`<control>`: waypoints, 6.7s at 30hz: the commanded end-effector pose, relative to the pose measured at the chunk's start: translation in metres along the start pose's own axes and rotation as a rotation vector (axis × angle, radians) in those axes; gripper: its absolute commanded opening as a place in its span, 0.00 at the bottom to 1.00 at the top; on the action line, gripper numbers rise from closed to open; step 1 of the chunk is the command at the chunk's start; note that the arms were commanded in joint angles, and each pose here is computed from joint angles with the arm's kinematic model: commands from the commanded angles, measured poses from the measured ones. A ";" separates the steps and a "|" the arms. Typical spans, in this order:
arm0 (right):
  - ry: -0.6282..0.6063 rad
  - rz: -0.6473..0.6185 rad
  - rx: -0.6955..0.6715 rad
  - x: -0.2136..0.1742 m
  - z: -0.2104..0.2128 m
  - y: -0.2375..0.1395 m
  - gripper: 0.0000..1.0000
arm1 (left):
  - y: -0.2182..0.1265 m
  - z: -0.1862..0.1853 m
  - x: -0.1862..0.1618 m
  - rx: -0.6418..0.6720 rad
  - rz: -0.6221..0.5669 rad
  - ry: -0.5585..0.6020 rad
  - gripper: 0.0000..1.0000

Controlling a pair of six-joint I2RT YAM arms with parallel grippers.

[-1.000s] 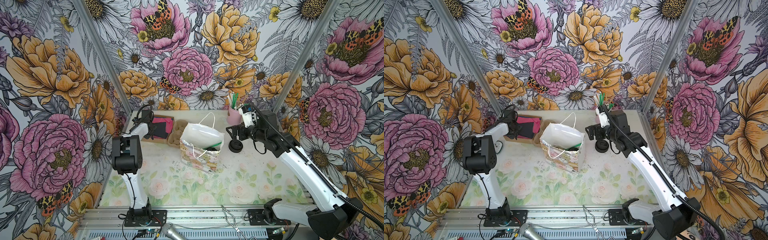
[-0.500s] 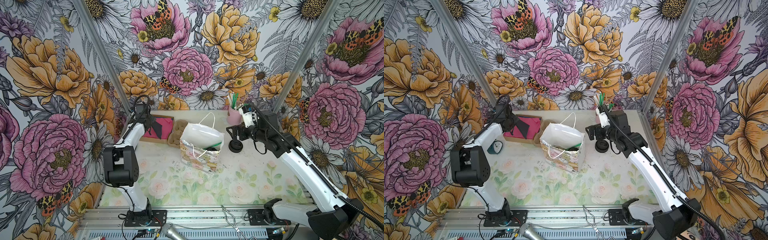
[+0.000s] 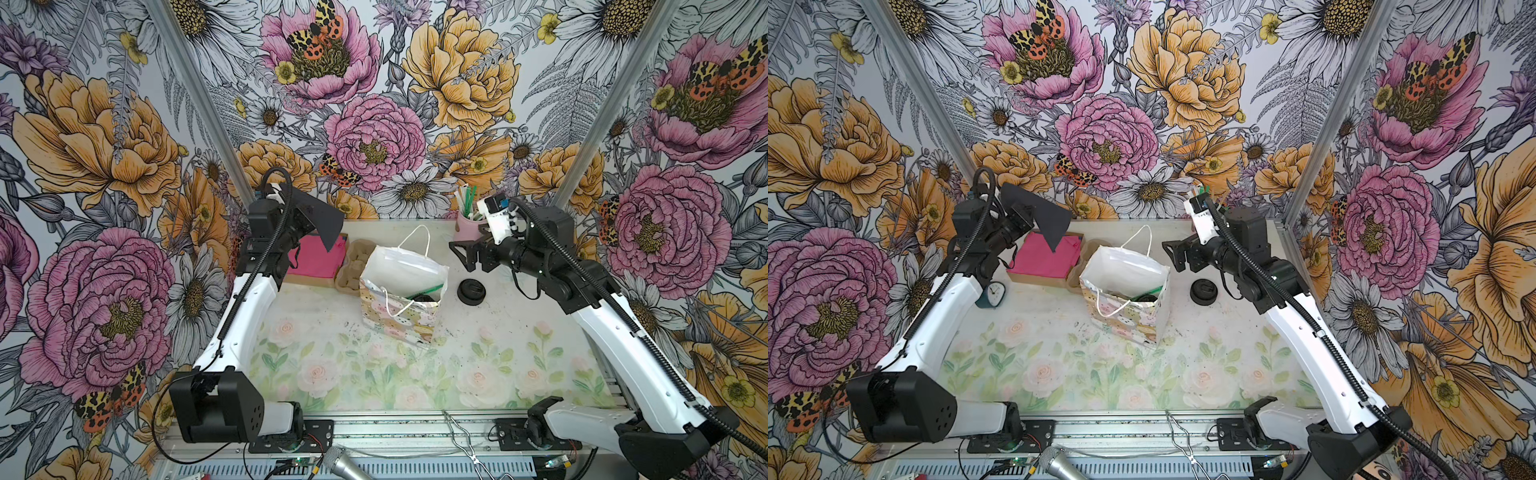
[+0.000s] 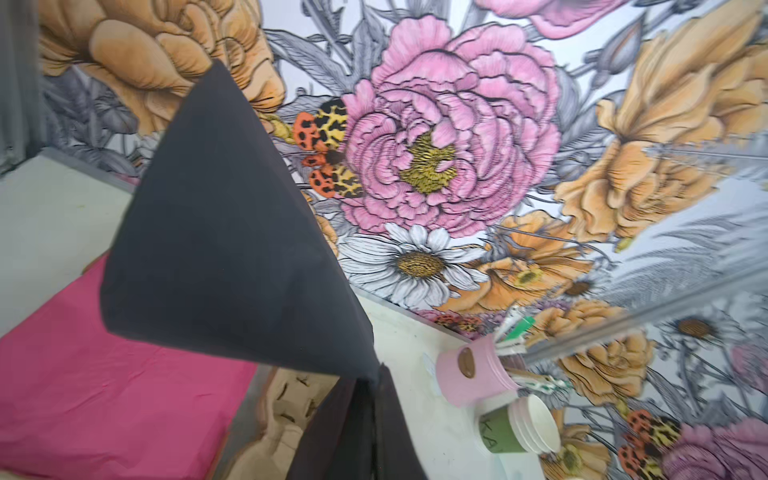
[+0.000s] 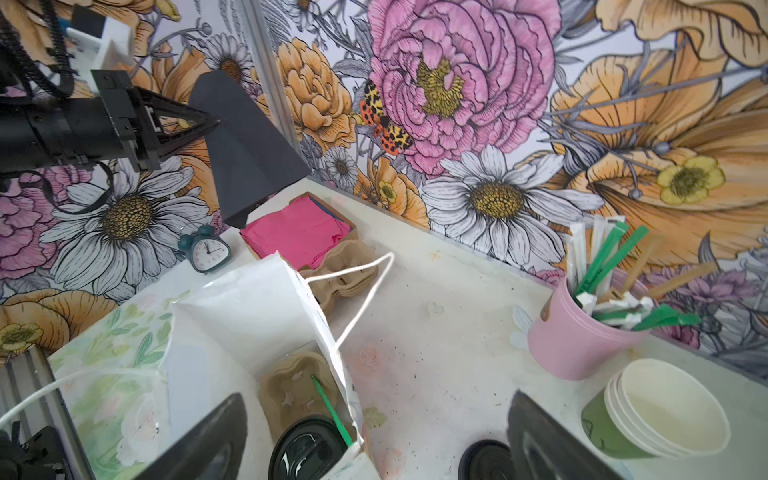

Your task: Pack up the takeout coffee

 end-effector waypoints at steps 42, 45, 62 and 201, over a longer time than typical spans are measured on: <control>-0.504 -0.030 0.340 0.046 0.081 0.108 0.65 | -0.055 -0.166 -0.017 -1.067 0.150 0.315 0.00; -0.501 -0.021 0.346 0.043 0.081 0.110 0.51 | -0.054 -0.165 -0.018 -1.067 0.148 0.308 0.00; -0.467 0.026 0.286 0.021 0.073 0.092 0.00 | -0.063 -0.134 -0.005 -0.855 -0.008 0.276 0.82; 0.235 -0.295 -0.902 -0.248 -0.241 0.030 1.00 | -0.012 0.144 -0.205 0.518 -0.096 0.573 0.99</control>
Point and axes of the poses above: each gripper's point midway between its finger pads, its own y axis out along the fingers, its own z axis along the line the jaws close on, x = y × z, the point moved 7 cm from there along -y, back along the fingers, and after that the axes turned 11 degrees about y, right-handed, at the moved point
